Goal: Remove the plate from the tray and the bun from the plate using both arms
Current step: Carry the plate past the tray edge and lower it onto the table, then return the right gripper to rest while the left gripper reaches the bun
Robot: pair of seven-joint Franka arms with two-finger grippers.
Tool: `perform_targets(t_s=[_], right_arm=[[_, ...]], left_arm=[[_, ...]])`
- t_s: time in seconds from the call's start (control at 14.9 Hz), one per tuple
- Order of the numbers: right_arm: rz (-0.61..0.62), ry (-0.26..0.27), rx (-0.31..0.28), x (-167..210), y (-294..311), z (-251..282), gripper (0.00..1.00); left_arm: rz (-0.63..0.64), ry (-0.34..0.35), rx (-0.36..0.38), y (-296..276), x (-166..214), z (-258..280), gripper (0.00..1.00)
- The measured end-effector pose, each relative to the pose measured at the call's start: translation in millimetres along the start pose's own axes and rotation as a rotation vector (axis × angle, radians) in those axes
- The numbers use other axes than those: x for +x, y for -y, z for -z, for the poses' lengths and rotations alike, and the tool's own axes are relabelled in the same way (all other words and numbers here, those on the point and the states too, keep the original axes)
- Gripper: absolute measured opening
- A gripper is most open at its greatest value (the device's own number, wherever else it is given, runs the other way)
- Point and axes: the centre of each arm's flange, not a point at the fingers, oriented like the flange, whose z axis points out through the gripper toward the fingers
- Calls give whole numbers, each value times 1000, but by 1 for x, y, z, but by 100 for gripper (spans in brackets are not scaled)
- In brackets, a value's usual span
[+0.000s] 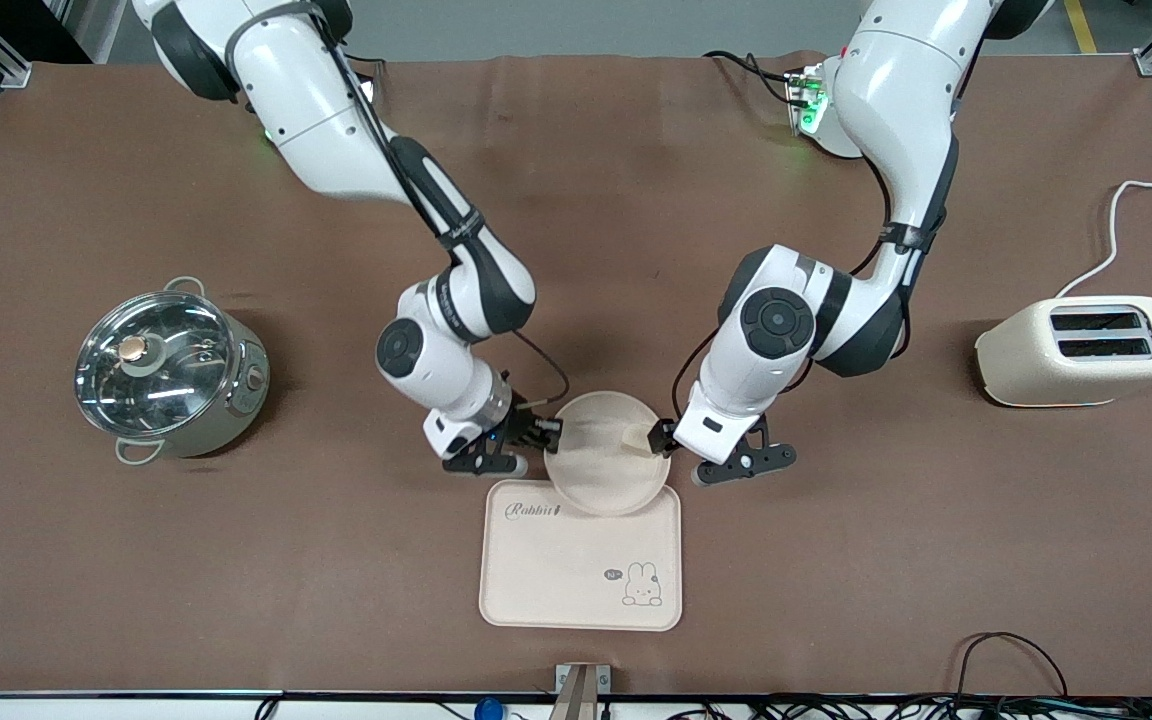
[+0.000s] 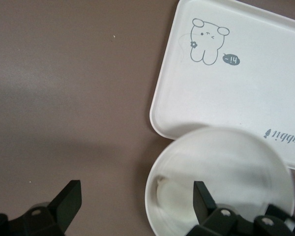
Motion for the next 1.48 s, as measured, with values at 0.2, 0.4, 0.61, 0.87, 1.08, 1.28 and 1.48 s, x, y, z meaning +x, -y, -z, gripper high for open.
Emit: perform_targets(t_s=[0.2, 0.4, 0.61, 0.87, 1.08, 1.28, 1.48], right_arm=[[1, 19, -26, -19, -23, -9, 11], [-65, 31, 13, -19, -32, -8, 36], [-72, 34, 40, -11, -23, 15, 69], [-30, 29, 43, 44, -40, 115, 100], [32, 57, -74, 75, -78, 199, 100], [83, 97, -194, 93, -121, 287, 100], [142, 121, -250, 100, -179, 376, 100]], left_arm=[[53, 5, 0, -3, -5, -1, 100], [114, 11, -22, -23, -29, -13, 100], [129, 12, -44, -54, -65, -43, 100], [137, -1, -63, -53, -71, -80, 100], [154, 0, -67, -53, -78, -102, 100], [177, 5, -69, -60, -87, -103, 99], [187, 10, -69, -67, -96, -104, 99]])
